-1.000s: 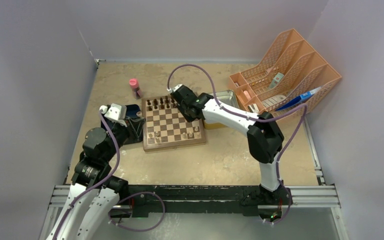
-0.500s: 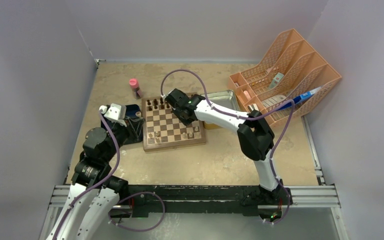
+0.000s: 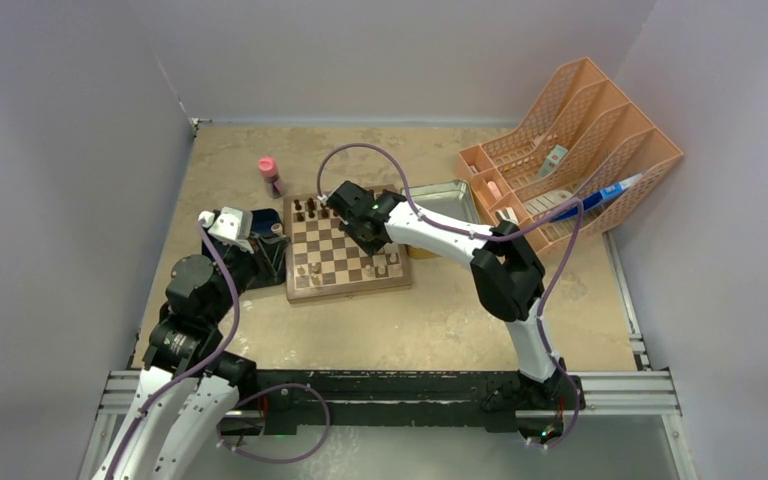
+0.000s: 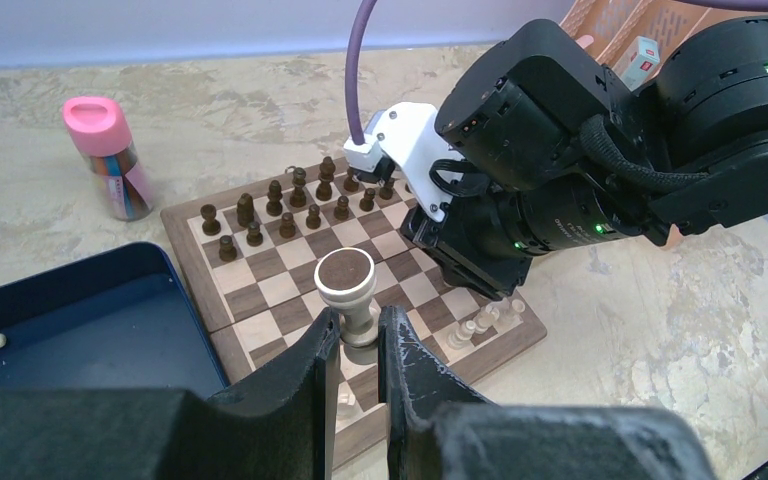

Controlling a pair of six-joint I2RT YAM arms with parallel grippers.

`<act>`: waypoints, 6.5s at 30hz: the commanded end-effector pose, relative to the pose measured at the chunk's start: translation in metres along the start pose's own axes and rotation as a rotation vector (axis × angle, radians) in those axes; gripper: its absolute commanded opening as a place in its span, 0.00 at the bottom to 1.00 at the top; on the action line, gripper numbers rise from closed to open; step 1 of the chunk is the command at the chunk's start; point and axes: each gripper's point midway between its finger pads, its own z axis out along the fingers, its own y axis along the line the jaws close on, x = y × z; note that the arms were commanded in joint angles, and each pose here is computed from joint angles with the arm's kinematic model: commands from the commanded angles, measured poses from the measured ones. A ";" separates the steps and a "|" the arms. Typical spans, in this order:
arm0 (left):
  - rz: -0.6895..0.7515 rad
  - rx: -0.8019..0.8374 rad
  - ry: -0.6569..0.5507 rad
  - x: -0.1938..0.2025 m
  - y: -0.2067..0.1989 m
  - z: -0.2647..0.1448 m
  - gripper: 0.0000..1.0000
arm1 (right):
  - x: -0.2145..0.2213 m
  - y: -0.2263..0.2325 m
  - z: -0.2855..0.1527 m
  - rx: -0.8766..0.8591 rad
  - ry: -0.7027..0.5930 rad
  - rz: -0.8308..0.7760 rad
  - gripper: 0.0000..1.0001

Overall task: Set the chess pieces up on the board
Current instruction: Place the chess piece on the chessboard, then move the chess piece to the chessboard, then place the chess piece on the chessboard.

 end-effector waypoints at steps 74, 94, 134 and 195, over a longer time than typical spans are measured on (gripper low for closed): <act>0.030 0.025 -0.031 -0.010 -0.004 0.002 0.00 | -0.004 -0.019 -0.009 -0.105 -0.258 0.340 0.11; 0.029 0.029 -0.029 -0.010 -0.005 0.002 0.00 | 0.004 0.004 -0.025 -0.178 -0.239 0.297 0.08; -0.118 0.054 0.002 -0.003 -0.014 0.007 0.00 | -0.039 -0.012 -0.083 -0.181 -0.468 0.346 0.29; -1.116 0.178 0.239 -0.009 -0.081 -0.006 0.42 | -0.084 0.081 -0.287 -0.343 -1.524 0.248 0.06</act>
